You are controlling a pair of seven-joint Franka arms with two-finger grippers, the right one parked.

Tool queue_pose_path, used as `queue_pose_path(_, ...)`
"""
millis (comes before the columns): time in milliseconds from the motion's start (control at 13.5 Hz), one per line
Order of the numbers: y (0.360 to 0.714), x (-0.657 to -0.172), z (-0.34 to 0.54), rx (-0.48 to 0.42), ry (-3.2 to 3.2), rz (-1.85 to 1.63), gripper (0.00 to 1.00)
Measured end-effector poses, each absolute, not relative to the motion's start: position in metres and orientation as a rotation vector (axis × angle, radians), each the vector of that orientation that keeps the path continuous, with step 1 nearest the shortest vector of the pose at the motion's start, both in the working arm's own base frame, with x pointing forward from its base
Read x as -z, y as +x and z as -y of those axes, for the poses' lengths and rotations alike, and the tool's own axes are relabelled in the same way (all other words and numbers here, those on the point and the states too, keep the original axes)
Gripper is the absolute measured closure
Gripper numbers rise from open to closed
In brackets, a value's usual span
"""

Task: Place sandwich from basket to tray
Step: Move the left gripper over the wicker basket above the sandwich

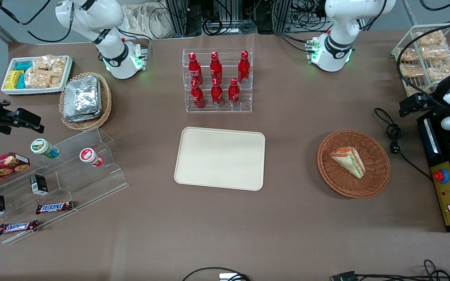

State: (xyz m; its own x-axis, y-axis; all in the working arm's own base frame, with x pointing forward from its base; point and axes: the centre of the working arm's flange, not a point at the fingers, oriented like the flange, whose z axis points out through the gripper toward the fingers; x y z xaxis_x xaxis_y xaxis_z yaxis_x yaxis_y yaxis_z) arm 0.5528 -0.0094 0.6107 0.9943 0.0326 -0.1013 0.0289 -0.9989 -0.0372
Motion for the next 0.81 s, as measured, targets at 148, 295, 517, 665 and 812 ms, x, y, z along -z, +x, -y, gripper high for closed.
queue_pose_path(148, 0.553, -0.611, 0.009, -0.158, -3.101, 0.048, 0.0)
queue_pose_path(295, 0.553, -0.611, 0.009, -0.157, -3.102, 0.048, 0.0)
queue_pose_path(517, 0.553, -0.611, 0.009, -0.156, -3.102, 0.048, 0.0)
queue_pose_path(665, 0.556, -0.605, 0.009, -0.174, -3.101, 0.047, 0.0)
queue_pose_path(812, 0.56, -0.598, 0.009, -0.193, -3.1, 0.046, 0.0)
